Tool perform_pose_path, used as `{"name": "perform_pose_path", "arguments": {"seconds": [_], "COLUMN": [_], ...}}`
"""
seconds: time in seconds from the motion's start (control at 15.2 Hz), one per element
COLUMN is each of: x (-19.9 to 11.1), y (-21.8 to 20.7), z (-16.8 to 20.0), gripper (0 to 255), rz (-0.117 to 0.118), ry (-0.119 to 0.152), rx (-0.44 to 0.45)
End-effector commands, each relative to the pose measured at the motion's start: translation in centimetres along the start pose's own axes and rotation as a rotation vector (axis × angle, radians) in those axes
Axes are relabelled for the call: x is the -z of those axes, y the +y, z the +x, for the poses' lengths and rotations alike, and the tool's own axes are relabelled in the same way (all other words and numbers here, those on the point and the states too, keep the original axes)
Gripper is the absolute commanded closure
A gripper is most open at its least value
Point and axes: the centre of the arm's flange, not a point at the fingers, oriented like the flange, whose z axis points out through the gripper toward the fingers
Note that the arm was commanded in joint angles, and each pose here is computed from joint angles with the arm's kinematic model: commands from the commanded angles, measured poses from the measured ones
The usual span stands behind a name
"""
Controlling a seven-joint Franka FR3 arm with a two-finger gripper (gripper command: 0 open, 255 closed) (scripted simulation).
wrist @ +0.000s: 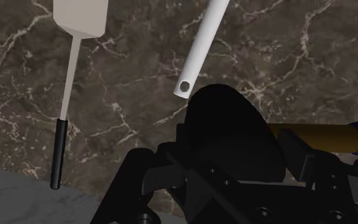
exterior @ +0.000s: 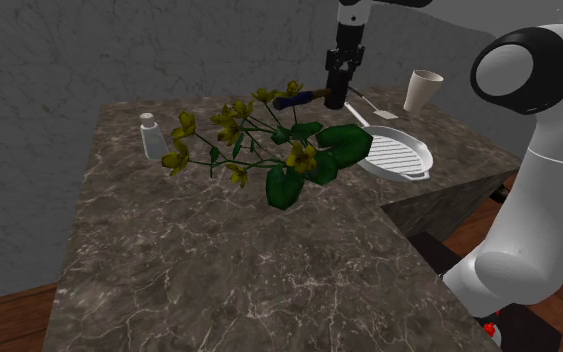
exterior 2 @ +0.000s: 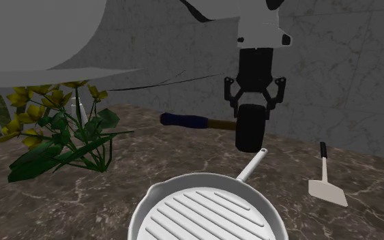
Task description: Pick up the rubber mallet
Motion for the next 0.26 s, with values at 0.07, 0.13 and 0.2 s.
{"name": "perform_pose_path", "arguments": {"seconds": [0.07,0.13,0.2], "x": [1.63,1.70,1.70], "y": [0.01,0.01,0.01], "z": [-0.17,-0.18,-0.17], "gripper": [255,255,255], "rz": [0.000,0.000,0.000], "ry": [0.000,0.000,0.000], "rx": [0.000,0.000,0.000]}}
